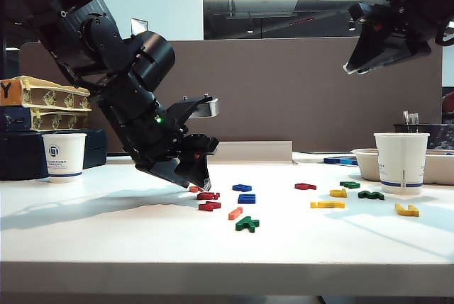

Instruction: Pick up the letter "c" and put it in the paper cup.

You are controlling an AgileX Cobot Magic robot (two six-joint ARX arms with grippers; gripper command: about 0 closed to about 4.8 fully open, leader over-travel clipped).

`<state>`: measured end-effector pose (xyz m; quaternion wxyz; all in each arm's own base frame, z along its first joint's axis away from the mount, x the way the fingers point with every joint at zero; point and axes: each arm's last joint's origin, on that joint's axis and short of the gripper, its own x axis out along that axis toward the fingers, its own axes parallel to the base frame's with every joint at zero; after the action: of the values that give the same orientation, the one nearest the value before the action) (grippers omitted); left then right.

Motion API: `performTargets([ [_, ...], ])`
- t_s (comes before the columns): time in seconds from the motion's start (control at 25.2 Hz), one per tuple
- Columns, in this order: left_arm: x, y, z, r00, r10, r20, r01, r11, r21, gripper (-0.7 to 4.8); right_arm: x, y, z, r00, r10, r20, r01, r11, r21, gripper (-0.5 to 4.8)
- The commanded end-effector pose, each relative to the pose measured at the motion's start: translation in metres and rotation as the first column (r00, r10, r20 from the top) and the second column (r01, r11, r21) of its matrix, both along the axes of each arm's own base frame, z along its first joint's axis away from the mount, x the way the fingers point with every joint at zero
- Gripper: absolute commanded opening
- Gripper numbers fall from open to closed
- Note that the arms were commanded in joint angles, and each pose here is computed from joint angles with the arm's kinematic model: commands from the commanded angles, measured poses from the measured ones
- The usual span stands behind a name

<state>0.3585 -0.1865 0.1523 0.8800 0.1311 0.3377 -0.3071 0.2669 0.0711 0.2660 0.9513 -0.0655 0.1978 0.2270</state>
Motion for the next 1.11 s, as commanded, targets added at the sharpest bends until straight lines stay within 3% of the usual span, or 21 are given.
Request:
performTargets([
  [0.04, 0.002, -0.001, 0.002, 1.0, 0.002, 0.015, -0.001, 1.0, -0.013, 1.78, 0.0, 0.0, 0.003, 1.0, -0.001, 0.018, 0.001, 1.0, 0.0, 0.85],
  [0.32, 0.005, -0.001, 0.002, 0.999, 0.009, 0.044, -0.008, 1.0, -0.022, 1.79, 0.0, 0.0, 0.003, 1.0, -0.001, 0.018, 0.001, 1.0, 0.0, 0.85],
  [0.6, 0.005, -0.002, -0.019, 1.0, 0.018, -0.025, -0.018, 1.0, 0.002, 1.8, 0.0, 0.0, 0.002, 1.0, -0.007, 0.017, 0.007, 1.0, -0.006, 0.85],
  [0.91, 0.005, -0.002, -0.02, 0.999, 0.019, -0.028, -0.019, 1.0, 0.004, 1.76, 0.0, -0.001, 0.002, 1.0, -0.016, 0.019, 0.017, 1.0, -0.01, 0.85],
  [0.95, 0.005, -0.002, -0.02, 0.999, 0.018, -0.029, -0.018, 1.0, 0.004, 1.59, 0.0, -0.001, 0.003, 1.0, -0.016, 0.019, 0.017, 1.0, -0.01, 0.85],
  [1.03, 0.005, -0.002, -0.021, 0.999, 0.018, -0.032, -0.018, 1.0, 0.005, 0.77, 0.0, -0.001, 0.003, 1.0, -0.016, 0.019, 0.017, 1.0, -0.01, 0.85],
  [1.11, 0.005, -0.002, -0.021, 0.999, 0.018, -0.035, -0.018, 1.0, 0.006, 0.66, 0.0, -0.001, 0.003, 1.0, -0.016, 0.019, 0.017, 1.0, -0.01, 0.85],
])
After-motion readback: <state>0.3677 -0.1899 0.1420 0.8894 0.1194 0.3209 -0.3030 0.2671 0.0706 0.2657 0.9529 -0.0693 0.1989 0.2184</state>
